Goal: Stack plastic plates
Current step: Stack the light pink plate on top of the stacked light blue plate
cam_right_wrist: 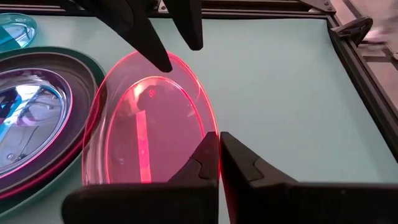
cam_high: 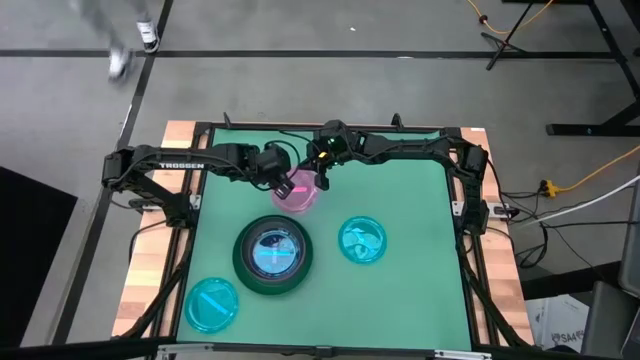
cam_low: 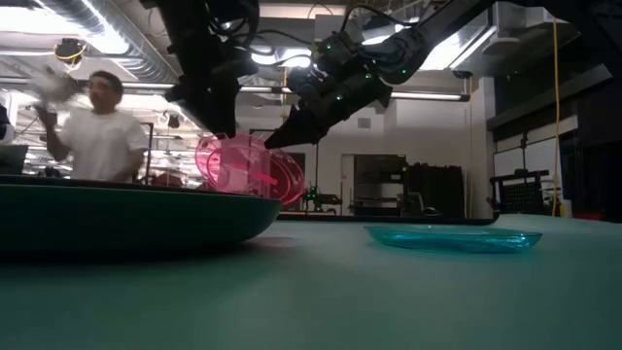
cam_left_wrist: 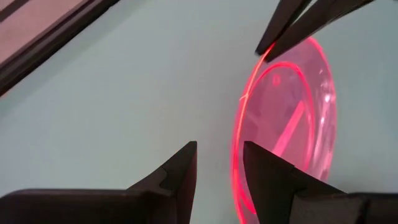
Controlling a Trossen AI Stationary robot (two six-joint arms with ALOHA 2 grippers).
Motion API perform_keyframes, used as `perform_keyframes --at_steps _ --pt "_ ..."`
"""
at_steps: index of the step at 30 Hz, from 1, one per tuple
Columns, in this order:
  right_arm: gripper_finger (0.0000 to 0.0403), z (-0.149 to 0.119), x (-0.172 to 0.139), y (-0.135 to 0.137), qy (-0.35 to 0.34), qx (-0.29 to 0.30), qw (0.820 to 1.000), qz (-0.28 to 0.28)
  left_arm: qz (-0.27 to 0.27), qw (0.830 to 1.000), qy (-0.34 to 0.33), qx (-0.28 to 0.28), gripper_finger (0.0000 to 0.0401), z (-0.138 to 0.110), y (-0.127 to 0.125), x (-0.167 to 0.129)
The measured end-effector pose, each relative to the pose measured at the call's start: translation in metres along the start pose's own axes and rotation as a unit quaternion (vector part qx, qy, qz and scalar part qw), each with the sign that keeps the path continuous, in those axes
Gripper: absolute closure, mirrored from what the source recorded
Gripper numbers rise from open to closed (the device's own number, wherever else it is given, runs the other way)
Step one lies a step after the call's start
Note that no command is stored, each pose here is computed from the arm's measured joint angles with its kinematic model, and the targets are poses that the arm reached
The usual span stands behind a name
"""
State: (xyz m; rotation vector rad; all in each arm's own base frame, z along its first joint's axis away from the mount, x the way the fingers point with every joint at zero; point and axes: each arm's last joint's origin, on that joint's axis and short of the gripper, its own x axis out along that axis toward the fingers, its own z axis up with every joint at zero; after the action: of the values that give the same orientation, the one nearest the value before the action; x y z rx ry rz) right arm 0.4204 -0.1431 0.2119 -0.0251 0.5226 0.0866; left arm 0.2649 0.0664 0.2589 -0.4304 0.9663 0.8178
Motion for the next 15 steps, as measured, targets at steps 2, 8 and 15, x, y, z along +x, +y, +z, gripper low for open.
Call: perform_keyframes --at_steps 2,8,15 --pt "0.0403 0.0 0.0 0.0 0.0 0.0 1.0 0.0 0.003 1.0 0.006 -0.001 0.0277 -0.0012 0.0007 0.0" --pt "0.0403 0.0 0.0 0.0 0.0 0.0 1.0 0.0 -0.007 1.0 0.015 -0.001 0.0277 -0.0019 0.0001 0.0001" --pt "0.0403 0.0 0.0 0.0 0.0 0.0 1.0 0.0 -0.008 1.0 0.015 -0.001 0.0277 -0.0018 0.0 0.0001"
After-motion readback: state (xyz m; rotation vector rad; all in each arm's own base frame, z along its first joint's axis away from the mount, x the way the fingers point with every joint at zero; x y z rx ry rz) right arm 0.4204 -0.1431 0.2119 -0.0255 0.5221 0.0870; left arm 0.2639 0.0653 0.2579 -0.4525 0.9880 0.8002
